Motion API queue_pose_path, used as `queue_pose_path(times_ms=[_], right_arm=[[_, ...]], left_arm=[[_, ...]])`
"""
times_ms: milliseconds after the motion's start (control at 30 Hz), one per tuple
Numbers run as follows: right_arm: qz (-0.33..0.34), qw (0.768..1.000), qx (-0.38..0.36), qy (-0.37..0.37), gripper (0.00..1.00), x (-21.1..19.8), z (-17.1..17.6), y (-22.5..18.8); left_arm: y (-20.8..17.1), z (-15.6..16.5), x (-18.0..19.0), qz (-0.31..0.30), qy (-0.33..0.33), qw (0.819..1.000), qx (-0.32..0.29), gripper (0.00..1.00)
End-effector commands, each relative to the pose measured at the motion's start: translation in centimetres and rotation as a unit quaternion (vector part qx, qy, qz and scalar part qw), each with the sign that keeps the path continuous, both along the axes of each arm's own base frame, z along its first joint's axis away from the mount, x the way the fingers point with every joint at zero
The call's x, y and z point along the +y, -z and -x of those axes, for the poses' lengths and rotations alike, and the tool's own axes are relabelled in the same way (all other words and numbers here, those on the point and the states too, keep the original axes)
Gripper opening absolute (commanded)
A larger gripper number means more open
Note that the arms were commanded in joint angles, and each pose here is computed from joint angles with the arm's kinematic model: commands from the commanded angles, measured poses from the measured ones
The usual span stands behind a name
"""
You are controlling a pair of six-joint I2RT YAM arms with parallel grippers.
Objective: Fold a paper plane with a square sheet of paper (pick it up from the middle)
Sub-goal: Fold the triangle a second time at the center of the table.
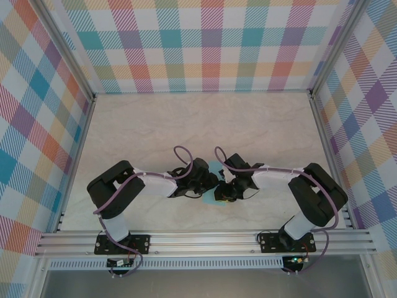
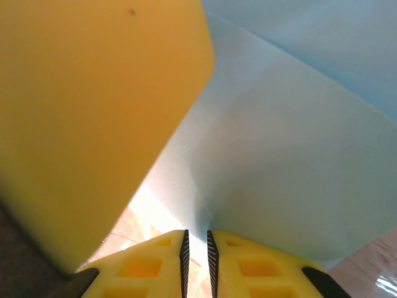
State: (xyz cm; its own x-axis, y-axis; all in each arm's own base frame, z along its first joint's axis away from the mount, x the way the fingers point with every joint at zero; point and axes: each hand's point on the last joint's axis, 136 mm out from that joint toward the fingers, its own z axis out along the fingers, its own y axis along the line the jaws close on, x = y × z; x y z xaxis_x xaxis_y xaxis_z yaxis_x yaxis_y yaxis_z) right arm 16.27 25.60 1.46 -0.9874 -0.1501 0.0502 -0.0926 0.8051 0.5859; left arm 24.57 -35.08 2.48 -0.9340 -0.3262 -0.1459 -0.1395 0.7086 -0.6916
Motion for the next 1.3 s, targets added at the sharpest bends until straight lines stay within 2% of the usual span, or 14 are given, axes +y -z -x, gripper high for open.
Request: queue_pose_path(times_ms=[0, 800, 1033, 1167, 1267], right_arm=[[0.03, 0.999, 0.045, -0.004, 0.2, -2.0, 2.7, 1.4], [0.033, 0.998, 0.05, 0.03, 0.22, -4.6, 4.5, 1.1], [-0.029, 0.998, -0.025, 0.051, 0.22, -2.5, 1.5, -3.4], [-0.057, 0.997, -0.025, 0.055, 0.2, -0.5, -0.2, -4.3], [-0.06, 0.997, -0.012, 0.051, 0.18, 0.8, -1.2, -3.5]], left_arm=[[2.8, 2.1, 1.5, -0.056, 0.015, 0.998, 0.031, 0.26], [2.8, 2.0, 1.3, -0.056, 0.016, 0.998, 0.033, 0.25], [2.6, 2.0, 1.1, -0.053, 0.018, 0.998, 0.031, 0.26], [2.6, 1.9, 1.1, -0.052, 0.019, 0.998, 0.031, 0.26], [2.5, 1.9, 1.0, -0.052, 0.019, 0.998, 0.03, 0.26]])
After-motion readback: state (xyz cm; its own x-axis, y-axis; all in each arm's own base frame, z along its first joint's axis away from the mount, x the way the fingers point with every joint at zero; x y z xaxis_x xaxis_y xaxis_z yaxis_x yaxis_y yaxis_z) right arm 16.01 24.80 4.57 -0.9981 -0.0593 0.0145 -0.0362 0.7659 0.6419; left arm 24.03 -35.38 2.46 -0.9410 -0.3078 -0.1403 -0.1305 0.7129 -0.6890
